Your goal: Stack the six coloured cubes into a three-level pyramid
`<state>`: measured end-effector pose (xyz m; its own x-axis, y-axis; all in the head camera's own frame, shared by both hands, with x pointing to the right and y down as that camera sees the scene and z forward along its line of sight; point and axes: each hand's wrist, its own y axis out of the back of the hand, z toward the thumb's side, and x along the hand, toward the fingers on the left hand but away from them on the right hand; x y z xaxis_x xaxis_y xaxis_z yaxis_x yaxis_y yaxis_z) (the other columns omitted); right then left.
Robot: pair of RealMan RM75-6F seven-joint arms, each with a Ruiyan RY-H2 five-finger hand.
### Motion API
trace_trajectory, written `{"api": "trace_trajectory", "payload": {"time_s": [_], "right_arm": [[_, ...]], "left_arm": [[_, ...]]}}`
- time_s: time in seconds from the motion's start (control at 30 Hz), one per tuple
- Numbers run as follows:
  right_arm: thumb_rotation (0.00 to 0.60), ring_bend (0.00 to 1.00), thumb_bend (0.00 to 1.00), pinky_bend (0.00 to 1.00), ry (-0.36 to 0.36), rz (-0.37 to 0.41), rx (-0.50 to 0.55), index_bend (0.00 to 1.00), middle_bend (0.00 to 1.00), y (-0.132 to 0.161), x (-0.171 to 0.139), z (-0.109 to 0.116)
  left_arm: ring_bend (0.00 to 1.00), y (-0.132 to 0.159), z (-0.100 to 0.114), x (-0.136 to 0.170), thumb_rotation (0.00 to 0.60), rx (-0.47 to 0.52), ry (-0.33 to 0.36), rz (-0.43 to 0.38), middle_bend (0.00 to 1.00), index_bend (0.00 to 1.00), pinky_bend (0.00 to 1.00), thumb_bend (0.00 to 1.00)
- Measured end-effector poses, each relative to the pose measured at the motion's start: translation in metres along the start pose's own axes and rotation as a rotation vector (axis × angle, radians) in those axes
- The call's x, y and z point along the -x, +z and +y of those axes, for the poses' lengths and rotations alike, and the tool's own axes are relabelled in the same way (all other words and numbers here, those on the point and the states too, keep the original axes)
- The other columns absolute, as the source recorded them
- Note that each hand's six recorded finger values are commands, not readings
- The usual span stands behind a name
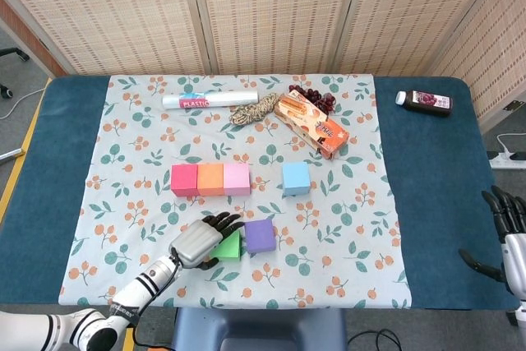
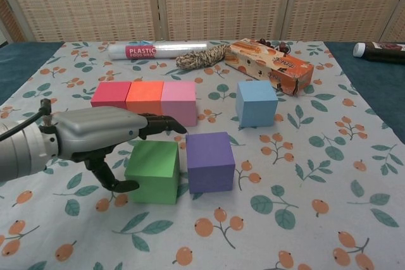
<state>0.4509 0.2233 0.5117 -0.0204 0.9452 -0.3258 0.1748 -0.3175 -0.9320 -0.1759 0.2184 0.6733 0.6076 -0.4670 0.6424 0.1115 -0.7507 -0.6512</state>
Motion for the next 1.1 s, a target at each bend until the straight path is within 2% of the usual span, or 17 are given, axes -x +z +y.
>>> {"api": "trace_trajectory", "payload": {"time_s": [0.07,0.27,0.47,0.67,0.8,0.9,1.1], "right_arm": [[0.600,0.00,0.00,0.00,-0.001,-0.001,-0.001,0.00,0.00,0.000,0.000,0.000],[0.600,0.00,0.00,0.00,-0.002,-0.004,0.000,0.00,0.00,-0.001,-0.001,0.001],[0.600,0.00,0.00,0.00,-0.005,-0.002,-0.001,0.00,0.00,0.000,-0.001,0.001],[0.600,0.00,0.00,0.00,-0.005,0.005,0.000,0.00,0.00,0.003,0.000,0.001],[0.600,0.00,0.00,0.00,-0.005,0.012,-0.001,0.00,0.00,0.005,0.000,0.001],[0.600,0.00,0.00,0.00,-0.004,0.015,-0.002,0.00,0.00,0.007,0.000,0.000],[0.600,0.00,0.00,0.00,-0.002,0.022,-0.003,0.00,0.00,0.013,0.000,-0.001]], "left_arm": [[0.26,0.000,0.000,0.000,0.600,0.010,0.000,0.000,0.17,0.13,0.31,0.32],[0.40,0.000,0.001,-0.002,0.600,0.043,0.024,0.003,0.31,0.25,0.39,0.31],[0.42,-0.005,0.008,0.001,0.600,0.068,0.059,0.010,0.35,0.27,0.41,0.31],[0.42,-0.028,0.036,0.018,0.600,0.039,0.129,0.041,0.36,0.27,0.40,0.31],[0.41,-0.048,0.062,0.030,0.600,0.024,0.189,0.075,0.36,0.27,0.40,0.30],[0.40,-0.065,0.085,0.036,0.600,0.028,0.235,0.098,0.35,0.28,0.36,0.31],[0.37,-0.087,0.114,0.031,0.600,0.045,0.250,0.092,0.32,0.27,0.35,0.32]]}}
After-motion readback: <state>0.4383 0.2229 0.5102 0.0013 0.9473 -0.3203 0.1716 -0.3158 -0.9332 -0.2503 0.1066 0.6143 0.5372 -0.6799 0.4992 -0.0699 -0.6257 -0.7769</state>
